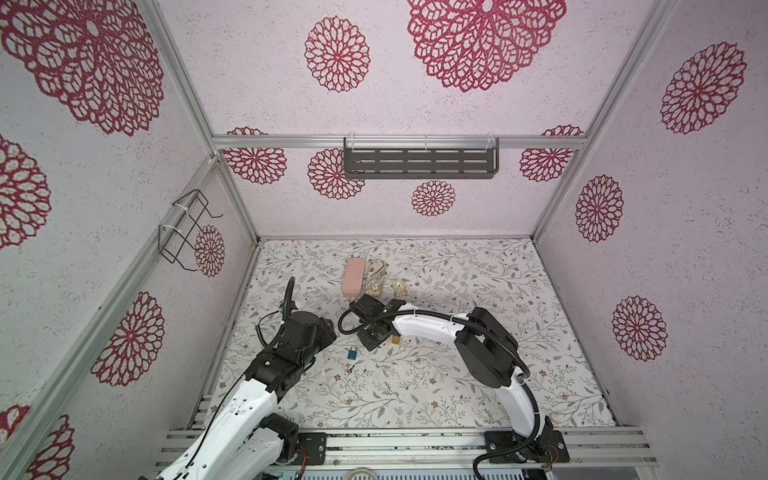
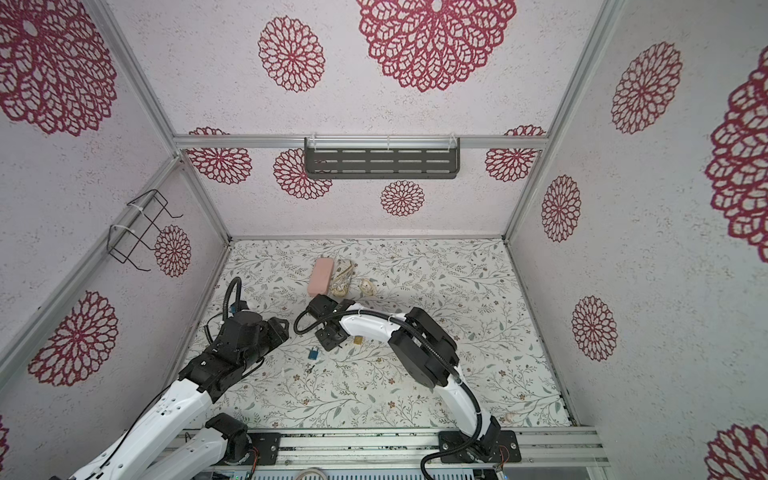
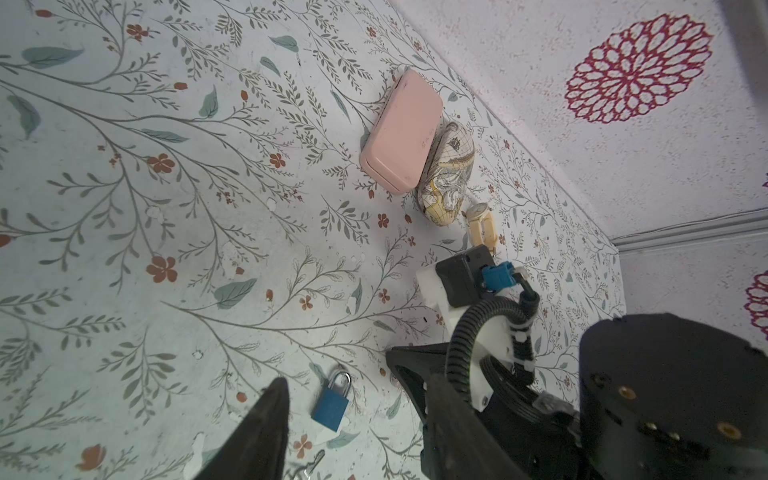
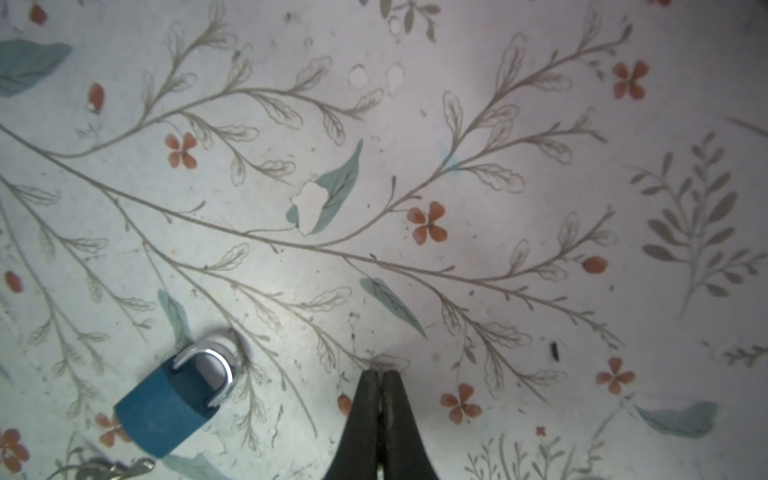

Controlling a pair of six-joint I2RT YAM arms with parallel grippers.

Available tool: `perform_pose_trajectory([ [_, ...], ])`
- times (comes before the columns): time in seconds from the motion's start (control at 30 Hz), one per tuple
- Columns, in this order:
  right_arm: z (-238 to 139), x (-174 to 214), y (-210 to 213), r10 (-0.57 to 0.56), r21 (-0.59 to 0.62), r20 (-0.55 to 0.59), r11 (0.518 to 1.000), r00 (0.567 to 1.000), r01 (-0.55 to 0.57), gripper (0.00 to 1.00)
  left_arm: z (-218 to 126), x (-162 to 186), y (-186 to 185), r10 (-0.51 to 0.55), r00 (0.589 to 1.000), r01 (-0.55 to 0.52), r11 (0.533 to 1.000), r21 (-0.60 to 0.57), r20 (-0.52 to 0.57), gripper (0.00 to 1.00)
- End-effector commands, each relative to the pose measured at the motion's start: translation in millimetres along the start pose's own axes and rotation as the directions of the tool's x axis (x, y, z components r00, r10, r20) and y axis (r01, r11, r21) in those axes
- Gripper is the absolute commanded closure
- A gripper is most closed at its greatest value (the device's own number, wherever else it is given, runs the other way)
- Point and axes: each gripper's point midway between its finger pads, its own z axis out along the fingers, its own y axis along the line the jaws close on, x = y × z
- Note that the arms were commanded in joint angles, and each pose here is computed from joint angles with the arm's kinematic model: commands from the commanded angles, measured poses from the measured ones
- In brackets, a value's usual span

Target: Unlock with the key

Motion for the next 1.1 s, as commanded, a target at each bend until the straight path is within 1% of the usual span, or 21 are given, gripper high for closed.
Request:
perform_pose_trajectory([
  [0.0,-13.5,0.1,-8.8,0.027,0.026,0.011,0.999,1.0,-0.027,0.96,0.3,-3.7,-1.2,-0.023,1.0,0.023,1.0,0.013,0.016,0.44],
  [0.1,-21.6,-5.3,-11.4,0.067,0.016,0.047,0.998,0.997,-0.068,1.0,-1.2,-7.0,-5.6,-0.021,1.0,0.021,0.999,0.028,0.022,0.44],
  [0.23,-42.2,-15.0,-16.2,0.16,-0.044,0.115,0.987,0.98,-0.156,1.0,-3.6,-15.3,-18.0,0.007,0.999,-0.01,0.998,0.066,0.043,0.44],
  [0.47,-92.3,-22.4,-40.9,0.303,-0.085,0.242,0.953,0.922,-0.291,1.0,-9.0,-34.6,-49.5,0.079,0.992,-0.095,0.982,0.161,0.102,0.44],
  [0.6,-127.1,-24.8,-54.6,0.368,-0.117,0.305,0.93,0.878,-0.349,1.0,-13.6,-42.0,-73.8,0.121,0.982,-0.157,0.951,0.265,0.147,0.43],
  [0.67,-144.2,-25.0,-61.8,0.398,-0.129,0.332,0.917,0.855,-0.377,1.0,-17.8,-44.4,-88.7,0.147,0.973,-0.2,0.922,0.331,0.178,0.43],
  [0.73,-162.9,-24.7,-69.1,0.427,-0.15,0.358,0.904,0.83,-0.401,1.0,-24.5,-46.9,-106.9,0.177,0.96,-0.255,0.876,0.409,0.218,0.42],
  [0.87,-194.5,-22.6,-78.3,0.464,-0.183,0.392,0.886,0.794,-0.427,1.0,-35.3,-46.7,-132.3,0.227,0.928,-0.355,0.784,0.509,0.297,0.41],
  [1.03,-232.4,-15.7,-85.5,0.501,-0.235,0.422,0.865,0.755,-0.443,1.0,-45.1,-34.6,-162.6,0.286,0.882,-0.467,0.64,0.61,0.375,0.42],
  [1.07,-237.6,-14.0,-85.4,0.508,-0.246,0.426,0.862,0.749,-0.444,1.0,-45.8,-31.3,-167.0,0.295,0.874,-0.483,0.618,0.62,0.386,0.42],
])
